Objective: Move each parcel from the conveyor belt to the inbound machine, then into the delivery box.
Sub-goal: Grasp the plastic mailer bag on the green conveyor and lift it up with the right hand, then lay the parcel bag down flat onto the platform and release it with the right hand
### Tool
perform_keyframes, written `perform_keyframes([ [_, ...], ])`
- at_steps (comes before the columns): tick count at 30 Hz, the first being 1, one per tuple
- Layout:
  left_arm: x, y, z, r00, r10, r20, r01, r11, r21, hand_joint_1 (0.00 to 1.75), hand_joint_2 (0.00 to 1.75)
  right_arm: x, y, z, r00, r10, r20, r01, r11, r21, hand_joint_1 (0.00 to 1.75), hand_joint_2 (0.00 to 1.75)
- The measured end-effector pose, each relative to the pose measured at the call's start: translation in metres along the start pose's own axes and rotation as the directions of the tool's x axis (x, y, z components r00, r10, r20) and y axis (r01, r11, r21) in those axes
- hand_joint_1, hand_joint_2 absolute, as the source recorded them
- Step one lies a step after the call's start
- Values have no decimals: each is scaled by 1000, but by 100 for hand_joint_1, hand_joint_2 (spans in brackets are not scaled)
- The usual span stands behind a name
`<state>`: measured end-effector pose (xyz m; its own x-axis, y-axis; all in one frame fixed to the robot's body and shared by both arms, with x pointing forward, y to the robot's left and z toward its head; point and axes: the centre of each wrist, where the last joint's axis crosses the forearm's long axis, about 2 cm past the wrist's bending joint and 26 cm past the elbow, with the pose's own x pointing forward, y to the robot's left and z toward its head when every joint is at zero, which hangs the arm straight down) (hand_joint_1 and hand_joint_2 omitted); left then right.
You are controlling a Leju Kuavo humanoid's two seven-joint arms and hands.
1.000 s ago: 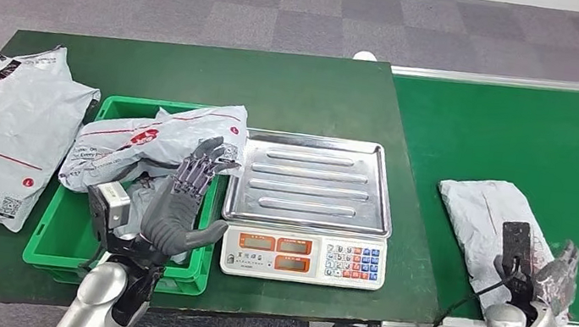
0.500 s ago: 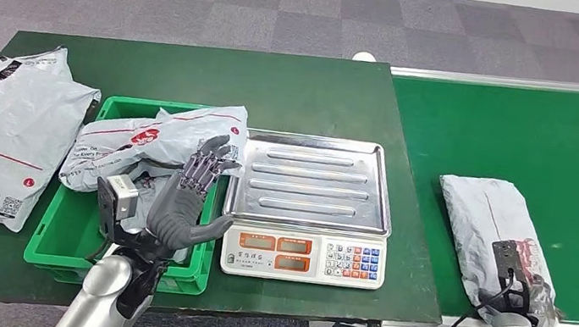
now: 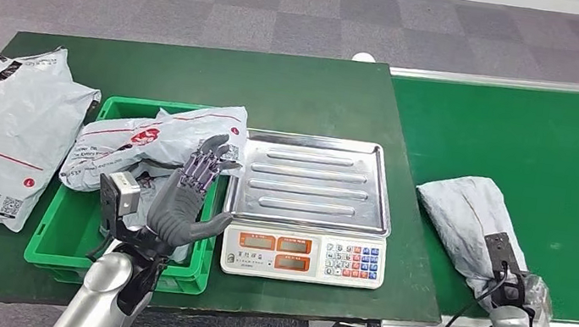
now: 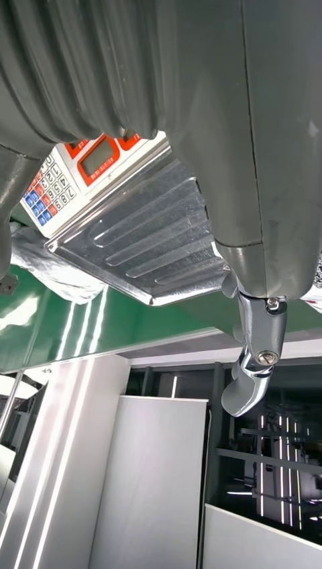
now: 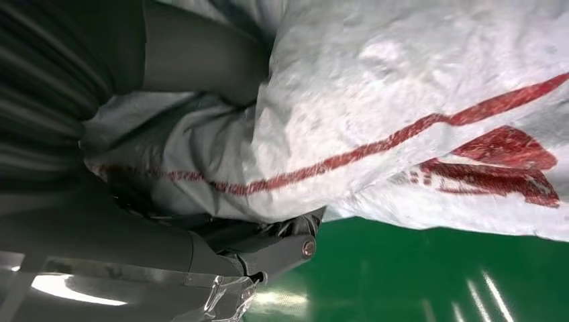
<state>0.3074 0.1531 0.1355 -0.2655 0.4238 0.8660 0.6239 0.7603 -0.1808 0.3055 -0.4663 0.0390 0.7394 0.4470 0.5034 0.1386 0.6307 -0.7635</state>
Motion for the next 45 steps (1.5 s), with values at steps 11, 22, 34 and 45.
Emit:
perform_keyframes([
  [11,0,1,0,1000,-3,-1,3,1000,2,0,175,5,3,1,1000,-6,28,6,1000,12,175,175],
  [22,1,-1,6,1000,-9,3,9,1000,23,0,175,32,6,13,886,-120,448,258,930,-262,175,175],
  [34,4,0,2,999,-16,39,15,1000,18,0,175,91,-23,86,544,68,836,602,662,-446,175,175],
  [45,9,2,-6,997,-28,67,28,1000,12,0,175,112,-34,130,362,177,915,668,636,-387,175,175],
])
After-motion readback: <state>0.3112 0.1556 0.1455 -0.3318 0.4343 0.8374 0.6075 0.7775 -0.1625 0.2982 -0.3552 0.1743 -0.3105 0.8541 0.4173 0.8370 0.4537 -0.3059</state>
